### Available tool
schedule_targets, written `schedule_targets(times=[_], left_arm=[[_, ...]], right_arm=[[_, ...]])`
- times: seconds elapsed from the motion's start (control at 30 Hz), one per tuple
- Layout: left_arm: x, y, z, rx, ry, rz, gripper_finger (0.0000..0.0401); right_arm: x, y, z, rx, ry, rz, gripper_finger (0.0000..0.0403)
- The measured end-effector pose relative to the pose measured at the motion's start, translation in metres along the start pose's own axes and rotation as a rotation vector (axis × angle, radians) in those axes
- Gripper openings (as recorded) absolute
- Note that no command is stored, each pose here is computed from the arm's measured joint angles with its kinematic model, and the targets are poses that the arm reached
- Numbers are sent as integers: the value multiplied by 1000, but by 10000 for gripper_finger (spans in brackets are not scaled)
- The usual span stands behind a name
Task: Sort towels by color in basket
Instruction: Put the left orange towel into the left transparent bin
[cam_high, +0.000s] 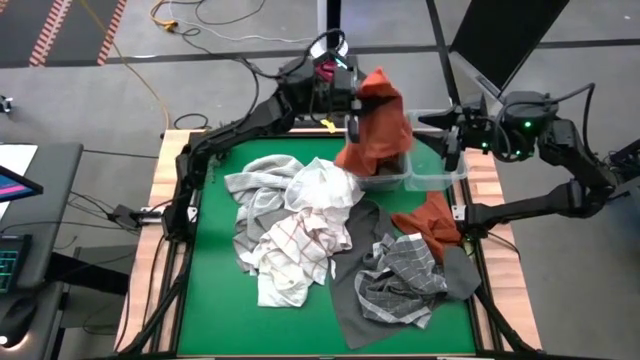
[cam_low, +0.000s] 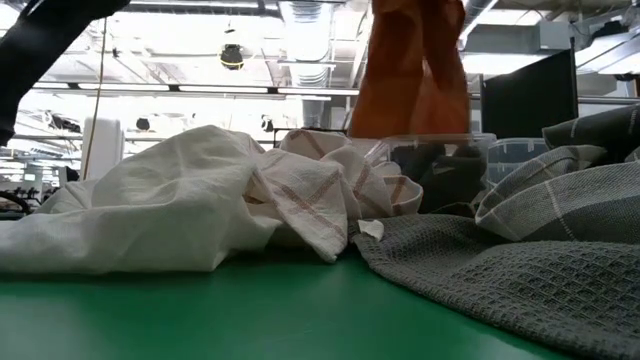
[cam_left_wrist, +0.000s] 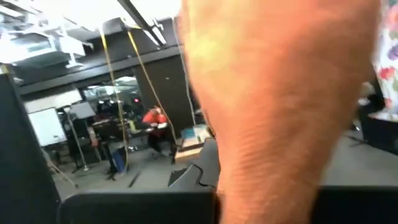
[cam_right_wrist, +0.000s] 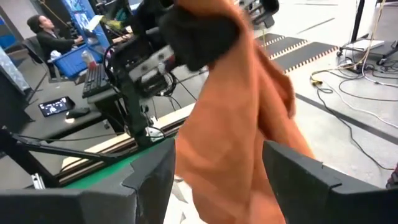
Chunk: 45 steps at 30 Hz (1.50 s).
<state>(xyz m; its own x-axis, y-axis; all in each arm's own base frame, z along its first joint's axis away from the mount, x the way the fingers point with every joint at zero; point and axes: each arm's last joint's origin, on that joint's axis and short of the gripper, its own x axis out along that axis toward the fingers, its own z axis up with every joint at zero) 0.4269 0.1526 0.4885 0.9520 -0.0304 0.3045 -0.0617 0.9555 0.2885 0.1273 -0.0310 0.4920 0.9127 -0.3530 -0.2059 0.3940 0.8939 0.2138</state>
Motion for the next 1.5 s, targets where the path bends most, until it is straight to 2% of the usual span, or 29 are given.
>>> schedule_targets(times=[0.13,0.2,0.33,0.4,0.47,0.6,0.67,0.83,0.97,1.2,1.33,1.5], left_arm=[[0,11,-10,-25,-8,65,0],[3,13,-10,-19,-73,99,0],[-4,16,18,65,-303,171,0],[-9,19,28,103,-369,187,0],[-10,22,27,102,-373,176,0],[-5,24,11,29,-284,142,0],[-5,24,9,29,-273,146,0],[-13,28,26,78,-401,192,0],[-15,33,25,52,-410,197,0],[-24,43,34,90,-439,266,0],[-17,46,14,24,-331,260,0],[0,47,-36,-82,-235,258,0]], right_arm=[[0,0,0,0,0,0,270],[0,0,0,3,0,0,270],[0,0,0,7,0,0,270],[0,0,0,8,-2,0,270],[0,0,1,9,-9,2,270],[1,1,3,12,-26,7,270],[1,1,3,13,-28,7,270],[1,1,3,15,-29,7,270],[1,1,3,18,-29,7,270],[1,5,3,18,-30,39,270],[0,7,3,18,-37,52,270],[3,7,3,16,-36,52,270]])
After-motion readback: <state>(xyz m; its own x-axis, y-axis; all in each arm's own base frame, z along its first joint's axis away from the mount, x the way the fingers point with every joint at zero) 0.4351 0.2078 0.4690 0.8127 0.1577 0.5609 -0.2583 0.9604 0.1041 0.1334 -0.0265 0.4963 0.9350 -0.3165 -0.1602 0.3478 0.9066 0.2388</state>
